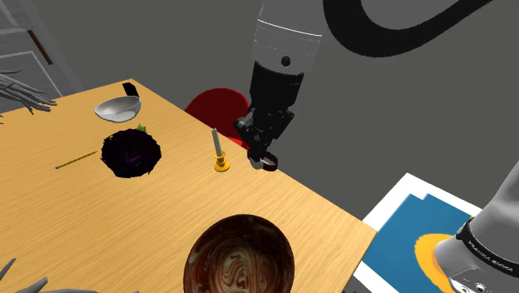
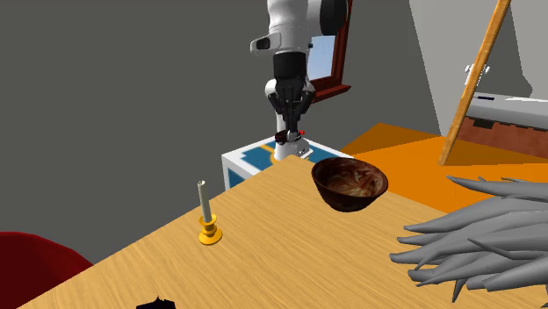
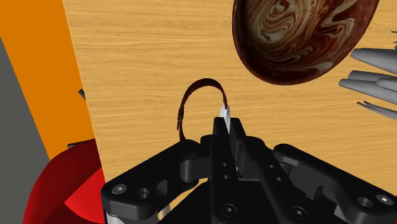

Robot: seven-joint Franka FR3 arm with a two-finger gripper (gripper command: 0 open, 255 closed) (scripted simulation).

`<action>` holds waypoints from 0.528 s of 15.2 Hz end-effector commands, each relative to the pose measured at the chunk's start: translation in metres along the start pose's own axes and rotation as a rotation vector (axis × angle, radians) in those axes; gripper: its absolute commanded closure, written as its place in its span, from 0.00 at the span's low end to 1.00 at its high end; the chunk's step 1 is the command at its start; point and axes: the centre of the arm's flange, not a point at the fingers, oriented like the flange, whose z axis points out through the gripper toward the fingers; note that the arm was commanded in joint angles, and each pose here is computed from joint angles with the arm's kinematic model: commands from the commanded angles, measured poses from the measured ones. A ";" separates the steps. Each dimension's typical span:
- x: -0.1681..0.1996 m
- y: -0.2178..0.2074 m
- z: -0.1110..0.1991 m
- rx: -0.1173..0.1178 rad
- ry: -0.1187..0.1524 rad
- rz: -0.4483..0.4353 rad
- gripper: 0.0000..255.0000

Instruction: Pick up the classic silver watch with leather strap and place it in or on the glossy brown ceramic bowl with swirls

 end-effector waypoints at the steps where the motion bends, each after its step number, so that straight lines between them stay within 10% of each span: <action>1: -0.014 -0.024 -0.001 0.000 0.000 0.001 1.00; 8: -0.059 -0.105 -0.003 0.000 0.000 0.001 1.00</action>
